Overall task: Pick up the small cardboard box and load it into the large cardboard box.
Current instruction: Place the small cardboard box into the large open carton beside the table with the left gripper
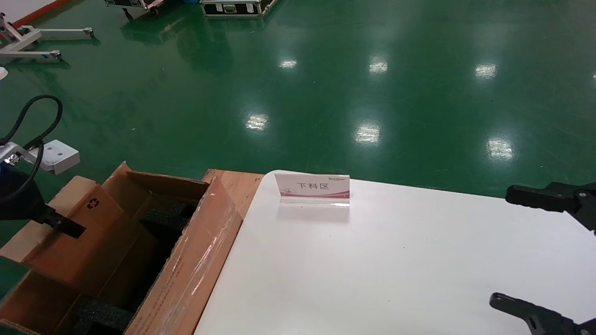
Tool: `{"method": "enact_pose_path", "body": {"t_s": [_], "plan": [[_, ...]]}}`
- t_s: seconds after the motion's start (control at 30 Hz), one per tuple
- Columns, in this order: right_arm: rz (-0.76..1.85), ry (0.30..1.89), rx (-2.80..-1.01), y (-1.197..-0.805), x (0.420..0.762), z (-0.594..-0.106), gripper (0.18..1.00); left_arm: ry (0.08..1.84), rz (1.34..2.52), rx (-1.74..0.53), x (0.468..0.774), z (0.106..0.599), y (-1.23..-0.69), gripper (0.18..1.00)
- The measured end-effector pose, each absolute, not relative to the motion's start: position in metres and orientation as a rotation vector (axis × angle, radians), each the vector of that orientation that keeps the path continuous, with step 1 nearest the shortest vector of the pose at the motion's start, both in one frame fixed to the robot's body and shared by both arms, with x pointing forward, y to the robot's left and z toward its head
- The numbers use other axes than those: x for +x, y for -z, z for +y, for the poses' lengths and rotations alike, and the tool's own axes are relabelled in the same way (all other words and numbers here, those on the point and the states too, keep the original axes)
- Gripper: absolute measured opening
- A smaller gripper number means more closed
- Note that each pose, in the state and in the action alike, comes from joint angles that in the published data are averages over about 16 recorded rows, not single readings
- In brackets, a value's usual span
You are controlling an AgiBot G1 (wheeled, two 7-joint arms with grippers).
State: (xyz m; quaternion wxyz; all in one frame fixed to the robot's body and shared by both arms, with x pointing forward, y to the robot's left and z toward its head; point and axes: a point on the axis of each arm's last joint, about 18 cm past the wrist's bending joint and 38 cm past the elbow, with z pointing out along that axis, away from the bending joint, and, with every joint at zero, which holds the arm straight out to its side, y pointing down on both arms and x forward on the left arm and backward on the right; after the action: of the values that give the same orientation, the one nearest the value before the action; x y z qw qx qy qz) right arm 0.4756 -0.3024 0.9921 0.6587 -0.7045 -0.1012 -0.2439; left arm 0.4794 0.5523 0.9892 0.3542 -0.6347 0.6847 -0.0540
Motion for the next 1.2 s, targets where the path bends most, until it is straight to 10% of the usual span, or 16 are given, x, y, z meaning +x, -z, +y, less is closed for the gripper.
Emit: {"method": "enact_pose_path", "body": {"t_s": [1.2], "plan": [[-0.229, 0.552, -1.595, -0.992, 0.476, -0.302, 1.001, 0.091, 1.771, -1.681, 0.51, 0.56, -0.943, 0.283]]}}
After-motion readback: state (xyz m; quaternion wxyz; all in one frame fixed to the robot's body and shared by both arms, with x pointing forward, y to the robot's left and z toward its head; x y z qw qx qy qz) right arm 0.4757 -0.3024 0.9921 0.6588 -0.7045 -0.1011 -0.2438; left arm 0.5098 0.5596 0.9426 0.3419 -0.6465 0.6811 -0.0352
